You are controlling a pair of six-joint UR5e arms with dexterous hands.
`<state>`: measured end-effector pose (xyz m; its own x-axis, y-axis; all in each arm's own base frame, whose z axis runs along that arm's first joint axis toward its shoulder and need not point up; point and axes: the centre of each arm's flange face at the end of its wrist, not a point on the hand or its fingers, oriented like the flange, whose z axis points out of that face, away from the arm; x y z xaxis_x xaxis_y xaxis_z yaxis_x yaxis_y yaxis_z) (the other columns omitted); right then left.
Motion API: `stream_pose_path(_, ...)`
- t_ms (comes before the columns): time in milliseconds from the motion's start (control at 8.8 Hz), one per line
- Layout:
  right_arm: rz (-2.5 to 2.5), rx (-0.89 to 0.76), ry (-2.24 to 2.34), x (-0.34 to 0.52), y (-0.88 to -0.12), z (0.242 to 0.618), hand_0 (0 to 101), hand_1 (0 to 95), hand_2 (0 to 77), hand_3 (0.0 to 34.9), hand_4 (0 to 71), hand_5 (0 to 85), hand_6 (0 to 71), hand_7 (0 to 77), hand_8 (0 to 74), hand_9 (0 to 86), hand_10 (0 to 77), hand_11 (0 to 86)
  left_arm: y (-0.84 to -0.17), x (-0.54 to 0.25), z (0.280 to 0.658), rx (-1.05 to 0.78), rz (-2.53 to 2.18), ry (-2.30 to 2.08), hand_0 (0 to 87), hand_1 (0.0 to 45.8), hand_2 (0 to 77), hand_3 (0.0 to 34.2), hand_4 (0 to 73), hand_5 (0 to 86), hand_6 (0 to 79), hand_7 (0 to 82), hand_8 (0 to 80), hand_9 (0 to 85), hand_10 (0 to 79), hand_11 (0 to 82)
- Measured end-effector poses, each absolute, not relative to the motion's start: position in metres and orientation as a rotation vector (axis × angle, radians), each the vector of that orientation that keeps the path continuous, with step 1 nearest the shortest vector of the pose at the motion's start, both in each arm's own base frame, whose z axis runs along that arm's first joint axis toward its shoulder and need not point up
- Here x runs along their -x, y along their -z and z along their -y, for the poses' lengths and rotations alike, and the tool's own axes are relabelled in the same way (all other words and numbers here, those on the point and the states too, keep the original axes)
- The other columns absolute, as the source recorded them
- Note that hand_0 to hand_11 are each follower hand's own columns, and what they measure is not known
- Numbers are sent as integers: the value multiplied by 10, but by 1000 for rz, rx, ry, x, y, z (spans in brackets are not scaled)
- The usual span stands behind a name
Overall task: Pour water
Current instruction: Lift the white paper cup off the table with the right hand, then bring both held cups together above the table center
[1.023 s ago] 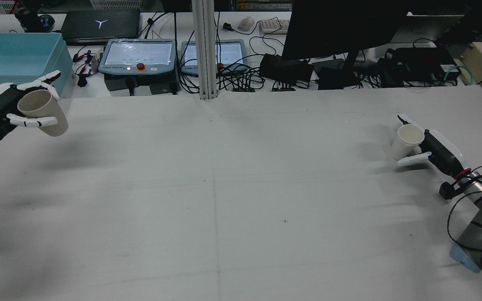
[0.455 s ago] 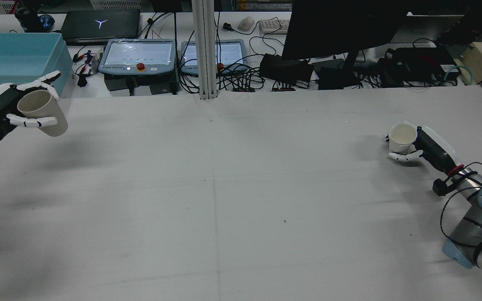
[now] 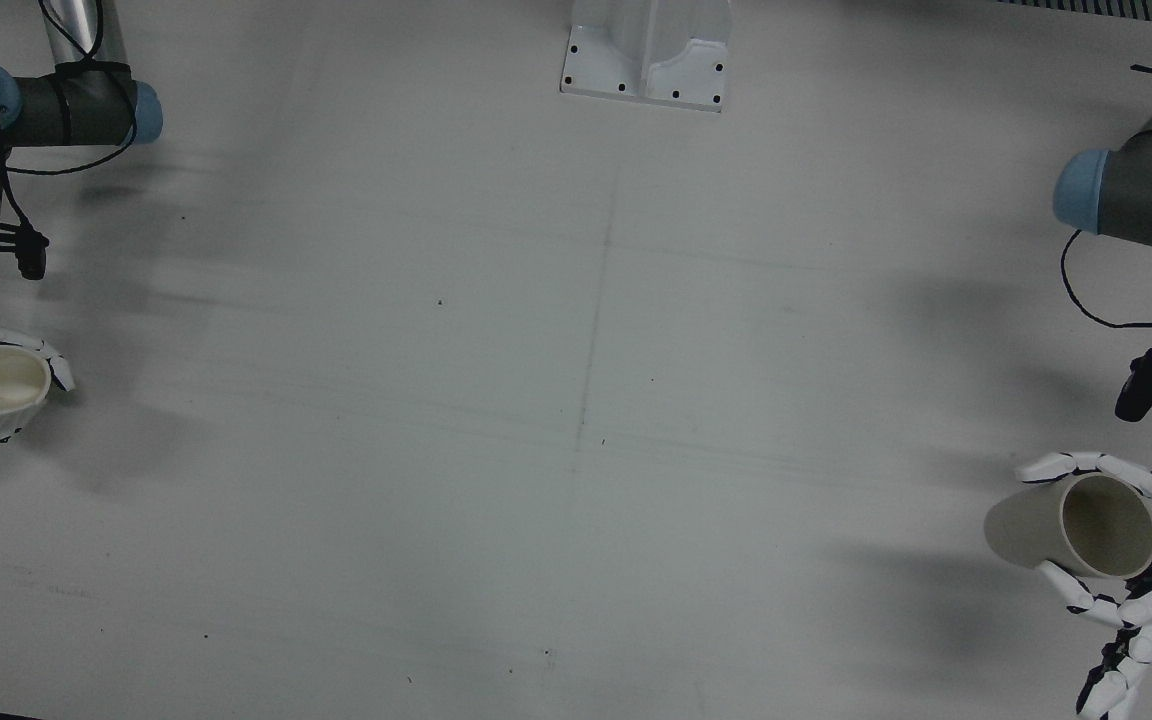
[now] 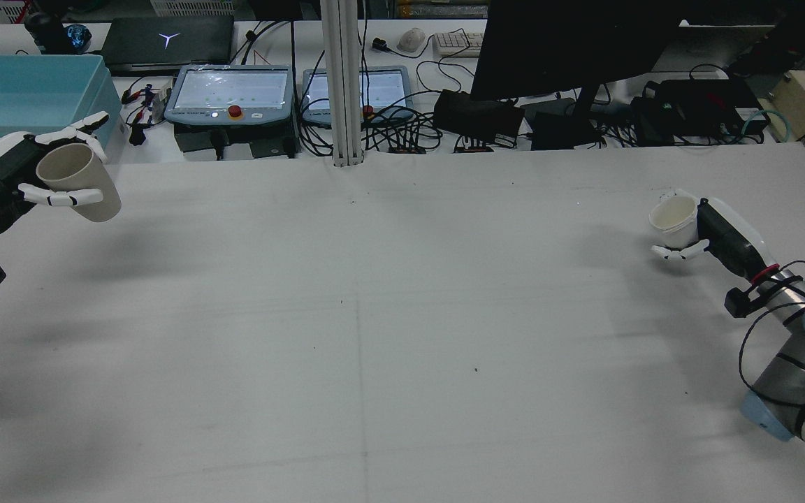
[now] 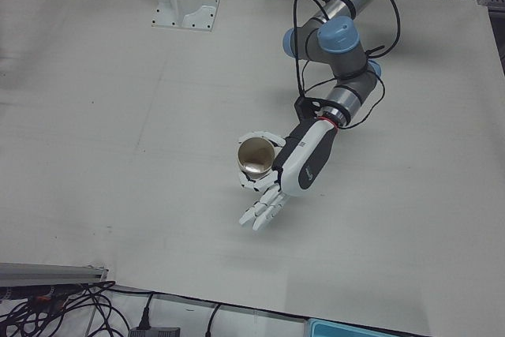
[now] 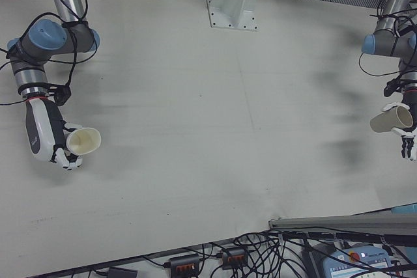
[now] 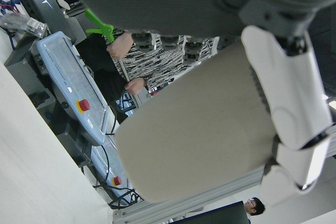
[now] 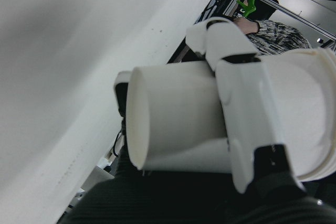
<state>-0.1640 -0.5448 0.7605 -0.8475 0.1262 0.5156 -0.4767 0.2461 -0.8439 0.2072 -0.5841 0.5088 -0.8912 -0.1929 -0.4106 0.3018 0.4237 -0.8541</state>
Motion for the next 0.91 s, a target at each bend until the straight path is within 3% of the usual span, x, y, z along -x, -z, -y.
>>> stream_pose_path(114,2059,-340,-1647,147,-738,544,808,284,305,0,109,698,415,671,567,551,556,496,-487,-214,593,-92,-2244,1462,433,175,278,0,355,464,71,82,22,44,33,71)
stream_pose_path(341,2095,-392,-1663,110,-668,538,803,278,338,15,76,687,415,654,551,649,529,644,-426,-262,606,-43,-2259,1406,433,175,278,0,355,464,71,82,22,38,33,71)
stream_pose_path(909,2123,-480,-1580,44,-510,522,803,278,344,3,82,698,404,605,524,671,524,649,-314,-430,550,73,-2252,1203,441,175,284,0,355,464,71,82,22,38,33,65)
